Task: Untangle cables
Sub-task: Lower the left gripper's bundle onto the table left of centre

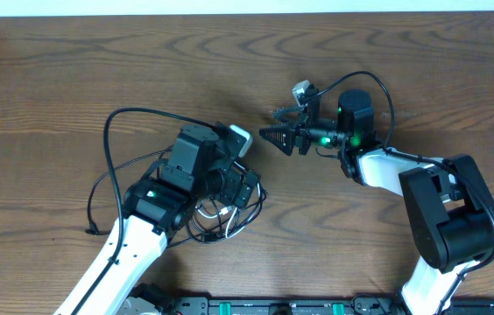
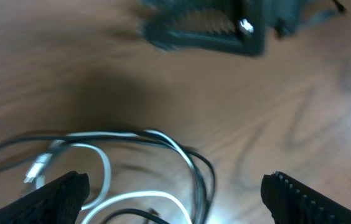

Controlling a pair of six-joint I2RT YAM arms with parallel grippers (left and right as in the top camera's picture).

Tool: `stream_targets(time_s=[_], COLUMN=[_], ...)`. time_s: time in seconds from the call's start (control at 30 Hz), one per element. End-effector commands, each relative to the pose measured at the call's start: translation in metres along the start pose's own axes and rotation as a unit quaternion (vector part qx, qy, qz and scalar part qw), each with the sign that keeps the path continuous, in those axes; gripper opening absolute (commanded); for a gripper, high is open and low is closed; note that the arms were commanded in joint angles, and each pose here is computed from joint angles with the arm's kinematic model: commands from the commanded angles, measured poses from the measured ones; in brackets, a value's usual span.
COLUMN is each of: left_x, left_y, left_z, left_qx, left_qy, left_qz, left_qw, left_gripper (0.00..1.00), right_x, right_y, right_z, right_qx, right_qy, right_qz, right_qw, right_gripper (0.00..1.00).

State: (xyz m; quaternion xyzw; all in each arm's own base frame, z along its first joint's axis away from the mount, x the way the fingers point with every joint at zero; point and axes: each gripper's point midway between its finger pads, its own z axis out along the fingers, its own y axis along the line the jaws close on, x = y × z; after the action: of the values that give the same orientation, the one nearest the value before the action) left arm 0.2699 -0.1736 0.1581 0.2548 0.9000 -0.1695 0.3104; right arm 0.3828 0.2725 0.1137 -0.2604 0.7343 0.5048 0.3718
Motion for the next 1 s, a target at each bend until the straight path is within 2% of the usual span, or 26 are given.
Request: stream_targets(time_s=[0.0,0.13,0.23,0.4,0.43,0.53,0.63,0.77,0.97], left_x=[-0.014,-0.012,-0.009,0.008,0.018,0.030,0.042,0.047,0.046], left_y=[0.027,0.054,0.085,0.123,0.130,0.134,0.137,0.139,0.140], left_z=[-0.006,-0.003,-0.001,0.026,0.039,0.054,0.068,0.076,0.076], left_qx=[-0.078,-0.138,-0.200,-0.236,-0.242,-0.245,-0.252,-0.255,-0.256], left_qy=[-0.020,-0.016,-0.022,-0.009,0.001,0.009,0.007,0.001,-0.001], left_qz=[-0.016,-0.046,-0.123,-0.247,-0.295,-0.364,-0.450,-0.493,-0.494], left_qw=[0.997,0.989,0.972,0.940,0.924,0.898,0.857,0.832,0.831], left_gripper=[0.93,0.94,0.94,0.94,0.94,0.94,0.94,0.94,0.95], right_x=[-0.004,-0.004,-0.004,-0.004,-0.004,-0.004,-0.005,-0.005,-0.005], right_y=[-0.004,-0.005,-0.005,-0.005,-0.005,-0.005,-0.006,-0.006,-0.006], right_z=[-0.003,-0.003,-0.003,-0.003,-0.003,-0.003,-0.003,-0.003,-0.003], right_qx=[0.006,0.008,0.008,0.008,0.008,0.010,0.011,0.011,0.012], right_qy=[-0.005,-0.006,-0.006,-0.006,-0.006,-0.006,-0.007,-0.007,-0.007], right_qz=[-0.011,-0.011,-0.011,-0.011,-0.011,-0.011,-0.011,-0.011,-0.013], right_qw=[1.000,1.000,1.000,1.000,1.000,1.000,1.000,1.000,1.000], right_gripper=[0.79,0.79,0.79,0.79,0.79,0.79,0.79,0.79,0.79])
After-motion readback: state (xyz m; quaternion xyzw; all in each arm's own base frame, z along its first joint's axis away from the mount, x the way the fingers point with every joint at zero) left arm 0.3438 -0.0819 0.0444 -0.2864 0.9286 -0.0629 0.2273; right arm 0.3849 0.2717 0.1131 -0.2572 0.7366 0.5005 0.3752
